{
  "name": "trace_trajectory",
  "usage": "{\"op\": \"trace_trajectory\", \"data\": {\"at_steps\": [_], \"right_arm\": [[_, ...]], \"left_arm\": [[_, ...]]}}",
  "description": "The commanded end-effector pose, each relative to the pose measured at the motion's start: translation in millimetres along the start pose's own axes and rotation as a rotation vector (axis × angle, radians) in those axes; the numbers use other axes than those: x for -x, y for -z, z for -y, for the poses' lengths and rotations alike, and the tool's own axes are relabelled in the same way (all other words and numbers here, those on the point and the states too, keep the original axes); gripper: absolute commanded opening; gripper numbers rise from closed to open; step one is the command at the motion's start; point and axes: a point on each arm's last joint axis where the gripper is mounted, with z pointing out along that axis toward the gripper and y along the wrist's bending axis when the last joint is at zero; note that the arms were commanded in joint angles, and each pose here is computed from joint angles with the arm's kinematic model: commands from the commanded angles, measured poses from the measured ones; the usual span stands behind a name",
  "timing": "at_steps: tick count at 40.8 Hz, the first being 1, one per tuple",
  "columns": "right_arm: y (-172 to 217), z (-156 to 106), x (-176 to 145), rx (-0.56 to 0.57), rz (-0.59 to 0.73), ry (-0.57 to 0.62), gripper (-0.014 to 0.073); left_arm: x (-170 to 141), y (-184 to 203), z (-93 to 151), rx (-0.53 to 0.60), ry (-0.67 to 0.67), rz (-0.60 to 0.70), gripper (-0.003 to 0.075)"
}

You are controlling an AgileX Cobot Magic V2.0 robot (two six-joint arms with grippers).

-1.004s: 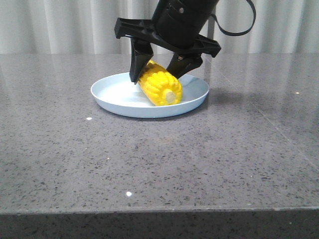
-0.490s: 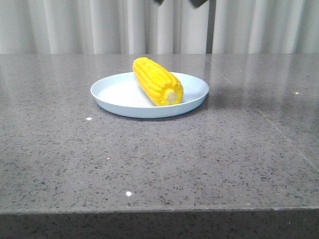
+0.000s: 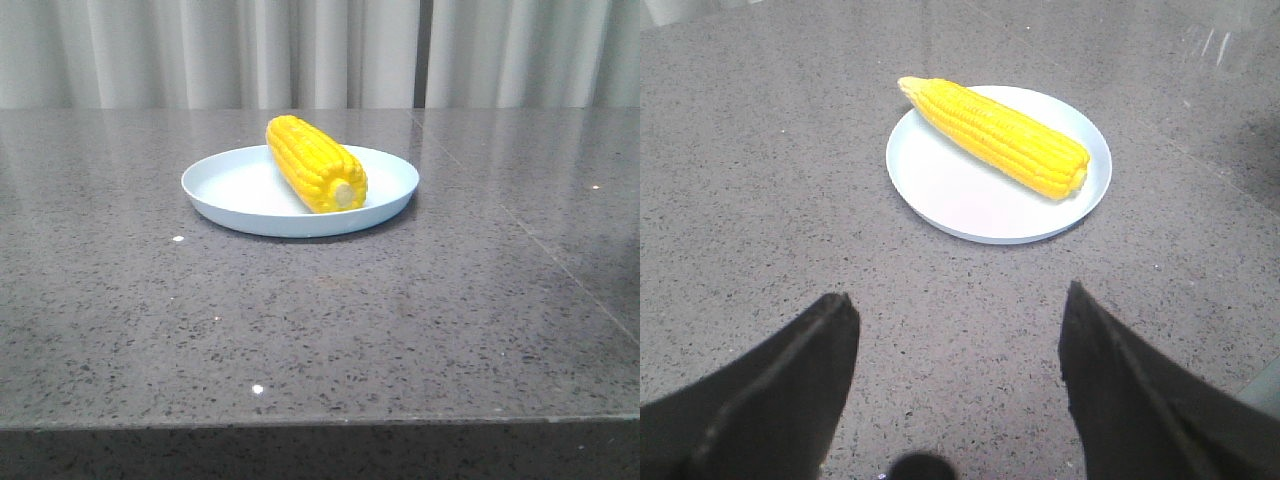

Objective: Place corn on plate with both arms

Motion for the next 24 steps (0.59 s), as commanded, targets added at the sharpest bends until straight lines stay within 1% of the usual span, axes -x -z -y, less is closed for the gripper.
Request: {"op": "trace_trajectory", "data": {"at_steps": [1, 8, 15, 17, 22, 24], "right_arm": [[20, 1, -9, -0.019, 0.095, 0.028, 0.0519], [42, 1, -37, -0.019, 0.109, 0.028, 0.0519], [59, 1, -44, -0.019, 0.15, 0.027, 0.0507], [62, 1, -45, -0.019, 0.161, 0.027, 0.0469], [63, 1, -45, -0.019, 0.164, 0.027, 0.0279], [63, 0, -45, -0.015, 0.165, 0.024, 0.02]], "left_arm": [[13, 5, 0, 0.004, 0.007, 0.096, 0.044], [13, 5, 0, 0.004, 0.007, 0.096, 0.044], [13, 5, -1, 0.023, -0.016, 0.091, 0.044], [12, 5, -3, 0.037, -0.032, 0.087, 0.044], [12, 5, -4, 0.051, -0.049, 0.083, 0.0435], [12, 5, -4, 0.051, -0.049, 0.083, 0.0403]]}}
